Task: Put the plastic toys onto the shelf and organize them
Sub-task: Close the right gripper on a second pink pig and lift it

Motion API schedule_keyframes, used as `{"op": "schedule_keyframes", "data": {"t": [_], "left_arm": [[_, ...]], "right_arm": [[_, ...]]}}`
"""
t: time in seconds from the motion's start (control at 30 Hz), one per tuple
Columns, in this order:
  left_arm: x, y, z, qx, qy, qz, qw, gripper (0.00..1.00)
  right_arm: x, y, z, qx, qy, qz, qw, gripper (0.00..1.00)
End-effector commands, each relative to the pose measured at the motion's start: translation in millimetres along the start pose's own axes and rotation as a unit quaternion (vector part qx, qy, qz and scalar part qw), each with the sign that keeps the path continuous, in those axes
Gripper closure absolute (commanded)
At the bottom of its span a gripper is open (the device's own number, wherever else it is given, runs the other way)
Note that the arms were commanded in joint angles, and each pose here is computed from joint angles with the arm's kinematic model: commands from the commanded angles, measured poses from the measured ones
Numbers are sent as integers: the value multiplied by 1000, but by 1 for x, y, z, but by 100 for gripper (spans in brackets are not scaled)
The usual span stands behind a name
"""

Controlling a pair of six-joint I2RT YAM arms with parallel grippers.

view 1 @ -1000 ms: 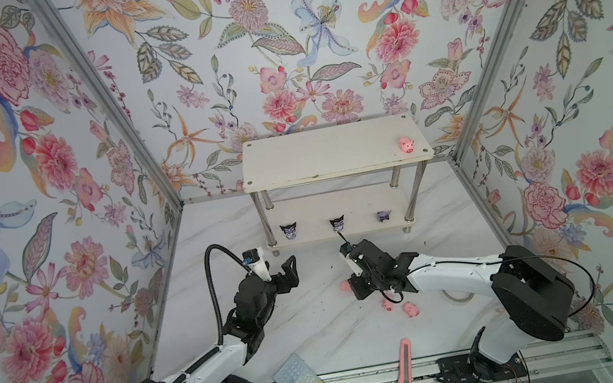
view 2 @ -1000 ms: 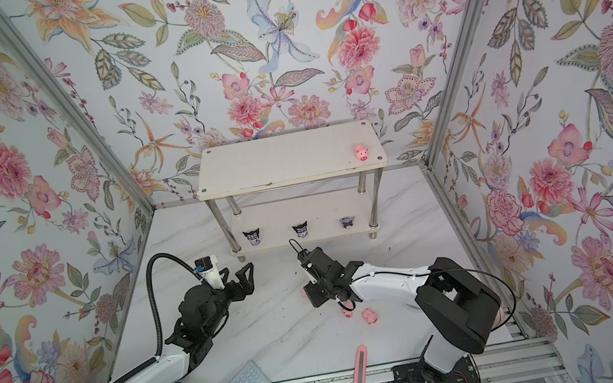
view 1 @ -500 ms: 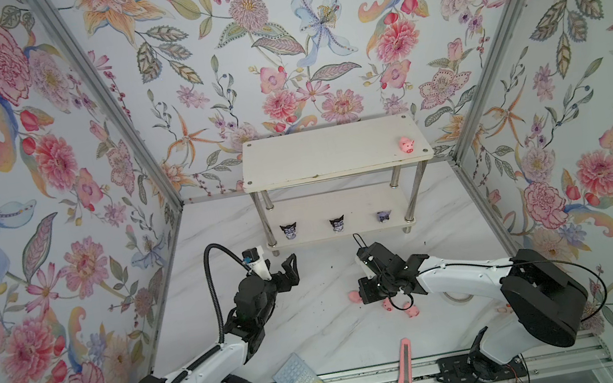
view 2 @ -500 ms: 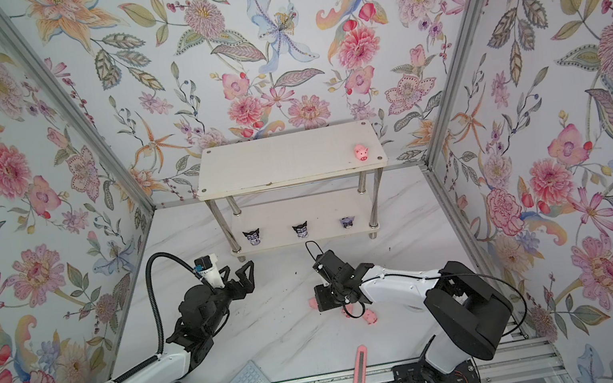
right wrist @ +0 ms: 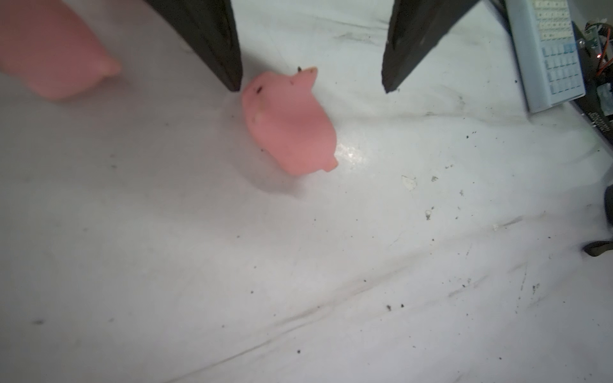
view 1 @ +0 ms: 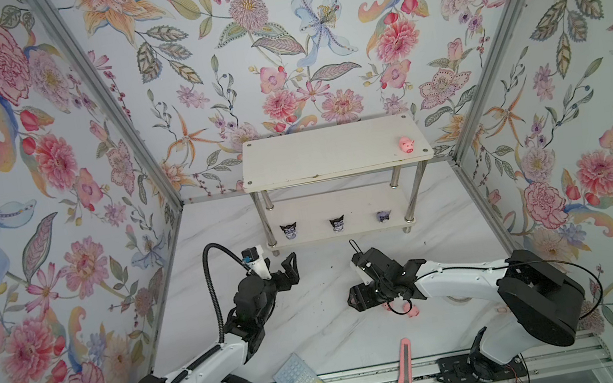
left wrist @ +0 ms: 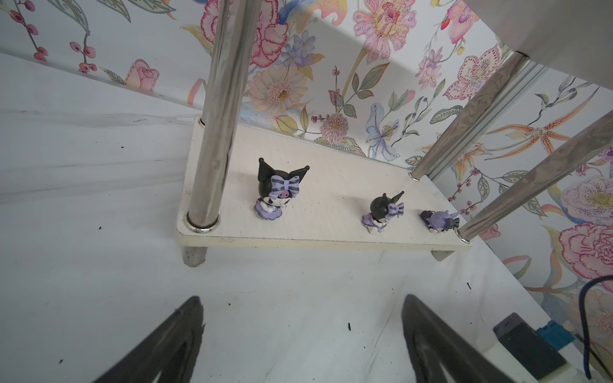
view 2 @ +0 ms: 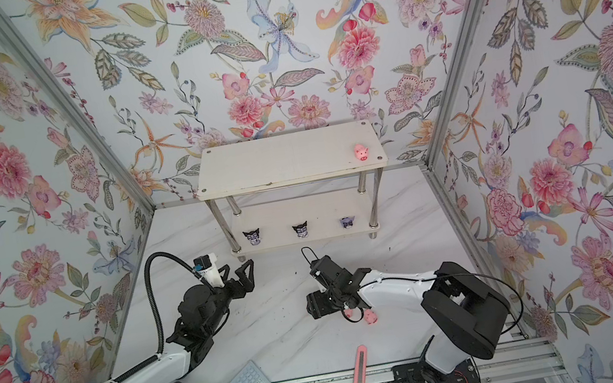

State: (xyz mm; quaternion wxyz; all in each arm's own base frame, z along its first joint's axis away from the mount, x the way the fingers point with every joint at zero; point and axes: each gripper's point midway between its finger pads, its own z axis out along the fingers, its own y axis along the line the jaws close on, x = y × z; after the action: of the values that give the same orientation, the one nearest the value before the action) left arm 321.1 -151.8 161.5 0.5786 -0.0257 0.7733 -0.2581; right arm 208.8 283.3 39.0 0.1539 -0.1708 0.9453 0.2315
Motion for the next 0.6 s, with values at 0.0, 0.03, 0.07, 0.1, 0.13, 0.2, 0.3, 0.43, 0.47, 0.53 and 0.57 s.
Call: {"op": "schedule_keyframes", "data": {"t": [0.0, 0.03, 0.07, 0.1, 0.13, 0.2, 0.3, 0.43, 0.47, 0.53, 0.57], "left_arm": [[-4, -10, 4, 21, -3, -4, 1000, 6], [-3, -11, 5, 22, -1, -5, 1000, 6], [-2, -11, 5, 23, 0, -4, 1000, 6], [-1, -11, 6, 23, 1, -5, 1000, 6], [0, -11, 6, 23, 3, -5, 1000, 5], [0, -11, 6, 22, 2, -5, 1000, 6], [-1, -10, 5, 21, 0, -4, 1000, 6], [-2, -10, 6, 21, -3, -2, 1000, 6], [-2, -11, 6, 22, -2, -1, 1000, 6], [-1, -11, 6, 23, -1, -2, 1000, 6], [-1, -11, 6, 24, -1, -2, 1000, 6]], "right_arm": [[1, 8, 11, -2, -2, -38, 999, 28], [3, 9, 14, 0, 1, -42, 999, 28], [5, 12, 16, -1, 6, -48, 999, 28], [8, 15, 19, -2, 11, -52, 999, 28], [10, 18, 20, -3, 14, -56, 998, 29], [15, 25, 22, -4, 21, -62, 998, 29], [19, 31, 22, 2, 21, -64, 998, 29], [13, 17, 18, 45, 5, -50, 998, 28], [10, 15, 17, 53, -2, -47, 997, 27], [6, 12, 18, 65, -11, -42, 997, 26], [3, 10, 18, 72, -16, -38, 997, 25]]}}
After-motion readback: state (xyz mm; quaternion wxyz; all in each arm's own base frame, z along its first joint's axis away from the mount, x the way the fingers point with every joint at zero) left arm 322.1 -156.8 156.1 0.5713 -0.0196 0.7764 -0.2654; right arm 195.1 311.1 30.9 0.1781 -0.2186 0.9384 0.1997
